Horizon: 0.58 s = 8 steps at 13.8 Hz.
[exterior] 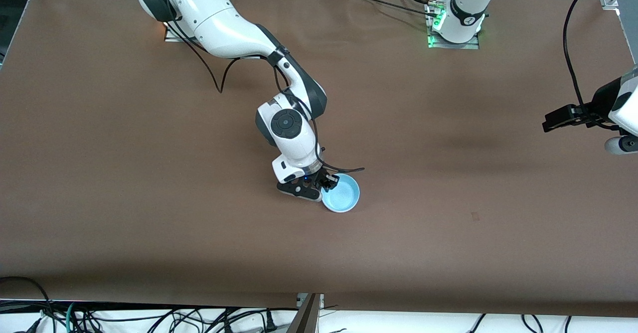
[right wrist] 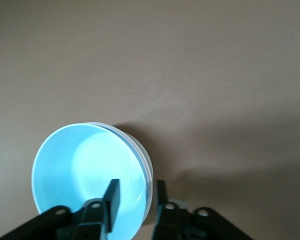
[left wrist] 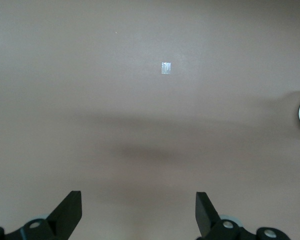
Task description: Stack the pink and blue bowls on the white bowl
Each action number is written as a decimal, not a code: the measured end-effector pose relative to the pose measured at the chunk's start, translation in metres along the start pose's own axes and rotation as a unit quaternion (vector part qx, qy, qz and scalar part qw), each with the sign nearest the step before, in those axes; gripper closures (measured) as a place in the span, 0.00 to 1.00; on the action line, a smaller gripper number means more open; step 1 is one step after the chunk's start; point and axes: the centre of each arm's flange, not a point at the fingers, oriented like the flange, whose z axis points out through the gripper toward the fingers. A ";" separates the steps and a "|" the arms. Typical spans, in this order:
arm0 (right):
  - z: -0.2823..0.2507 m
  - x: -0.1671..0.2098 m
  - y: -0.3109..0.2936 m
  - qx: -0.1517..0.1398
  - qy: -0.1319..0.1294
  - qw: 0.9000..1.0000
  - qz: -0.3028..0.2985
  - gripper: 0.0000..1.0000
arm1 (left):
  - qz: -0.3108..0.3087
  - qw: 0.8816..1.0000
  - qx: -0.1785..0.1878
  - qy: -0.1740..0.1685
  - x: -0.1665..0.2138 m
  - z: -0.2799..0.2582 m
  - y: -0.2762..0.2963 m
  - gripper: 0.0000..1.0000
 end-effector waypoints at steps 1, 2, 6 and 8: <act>-0.004 0.002 -0.002 0.003 0.002 1.000 0.000 0.48 | 0.000 1.000 0.000 0.000 0.000 0.000 0.000 0.00; -0.010 0.004 -0.003 0.003 0.004 1.000 0.000 0.36 | 0.000 1.000 0.000 0.000 0.000 0.000 0.000 0.00; -0.062 0.041 0.004 -0.011 0.007 1.000 0.003 0.00 | 0.000 1.000 0.000 0.000 0.000 0.000 0.000 0.00; -0.108 0.082 0.030 -0.038 -0.007 0.999 -0.016 0.00 | 0.000 1.000 0.000 0.000 0.000 0.000 0.000 0.00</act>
